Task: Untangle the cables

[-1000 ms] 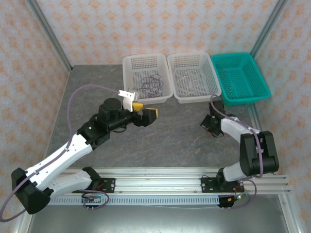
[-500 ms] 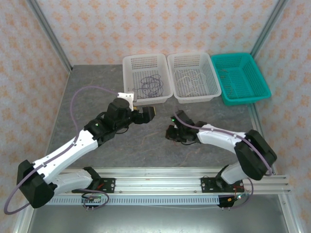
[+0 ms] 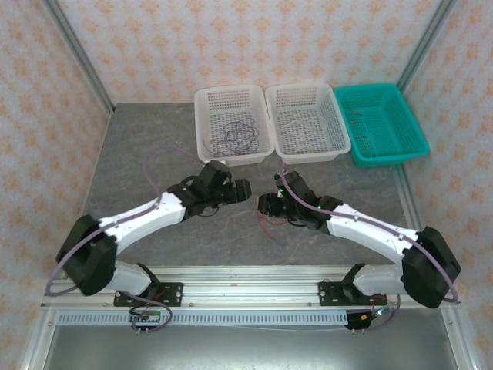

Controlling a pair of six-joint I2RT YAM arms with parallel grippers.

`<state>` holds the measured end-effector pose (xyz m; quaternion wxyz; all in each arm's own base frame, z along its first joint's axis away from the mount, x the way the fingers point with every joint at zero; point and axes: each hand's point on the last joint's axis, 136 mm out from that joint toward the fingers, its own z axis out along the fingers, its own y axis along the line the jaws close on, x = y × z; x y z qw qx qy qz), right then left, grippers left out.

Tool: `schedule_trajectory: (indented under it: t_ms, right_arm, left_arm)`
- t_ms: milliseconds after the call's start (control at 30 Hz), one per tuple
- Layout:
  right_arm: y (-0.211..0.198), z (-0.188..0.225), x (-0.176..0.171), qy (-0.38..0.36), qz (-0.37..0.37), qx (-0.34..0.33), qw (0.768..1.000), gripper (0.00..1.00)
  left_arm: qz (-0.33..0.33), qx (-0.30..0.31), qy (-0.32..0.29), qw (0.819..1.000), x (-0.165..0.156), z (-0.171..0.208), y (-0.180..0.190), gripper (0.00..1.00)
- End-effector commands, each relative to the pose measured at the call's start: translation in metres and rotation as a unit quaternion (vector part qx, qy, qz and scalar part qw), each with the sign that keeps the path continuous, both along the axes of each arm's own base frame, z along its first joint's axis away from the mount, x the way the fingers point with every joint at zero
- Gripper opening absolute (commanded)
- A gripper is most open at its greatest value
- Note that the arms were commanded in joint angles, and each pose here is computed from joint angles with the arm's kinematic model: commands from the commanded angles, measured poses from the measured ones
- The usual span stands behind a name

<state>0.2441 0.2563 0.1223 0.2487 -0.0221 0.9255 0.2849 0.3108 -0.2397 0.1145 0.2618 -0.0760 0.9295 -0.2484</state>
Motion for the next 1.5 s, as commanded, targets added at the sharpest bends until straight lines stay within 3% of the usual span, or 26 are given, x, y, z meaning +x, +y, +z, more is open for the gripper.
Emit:
schedule_trajectory:
  t_ms: [0, 233, 433, 567, 733, 900, 1167, 1267, 1367, 1467]
  right_arm:
    - [-0.015, -0.023, -0.013, 0.025, 0.000, -0.030, 0.999, 0.38]
    - [-0.035, -0.021, -0.017, 0.004, -0.047, -0.012, 0.999, 0.38]
    - [-0.045, -0.019, -0.019, -0.005, -0.064, -0.011, 0.998, 0.38]
    - [-0.044, -0.018, -0.018, -0.006, -0.068, -0.009, 0.998, 0.39]
    - [-0.041, -0.022, -0.017, 0.004, -0.065, -0.010, 0.998, 0.39]
    - [-0.031, -0.035, -0.023, 0.032, -0.033, -0.020, 0.999, 0.41]
    - [-0.030, -0.070, -0.031, 0.075, 0.024, -0.099, 0.992, 0.55]
    - [-0.036, -0.072, -0.027, 0.071, 0.018, -0.122, 0.990, 0.56]
    - [-0.031, -0.073, -0.025, 0.064, 0.016, -0.101, 0.993, 0.47]
    - [-0.031, -0.081, -0.025, 0.072, 0.009, -0.101, 0.992, 0.30]
  left_arm:
    - [-0.025, -0.041, 0.025, 0.999, 0.003, -0.012, -0.031, 0.80]
    - [-0.093, -0.097, 0.021, 0.991, 0.011, -0.029, -0.081, 0.66]
    - [-0.119, -0.073, 0.035, 0.990, 0.011, -0.056, -0.092, 0.72]
    - [-0.118, -0.074, 0.048, 0.989, 0.008, -0.072, -0.093, 0.69]
    - [-0.119, -0.072, 0.046, 0.989, 0.003, -0.073, -0.092, 0.41]
    - [-0.127, -0.066, 0.039, 0.989, -0.001, -0.070, -0.090, 0.19]
    - [-0.139, -0.071, 0.029, 0.987, 0.000, -0.063, -0.094, 0.00]
    - [-0.142, -0.069, 0.028, 0.987, 0.001, -0.061, -0.095, 0.00]
    - [-0.141, -0.070, 0.026, 0.987, 0.000, -0.060, -0.094, 0.00]
    - [-0.142, -0.075, 0.022, 0.987, 0.000, -0.056, -0.095, 0.00]
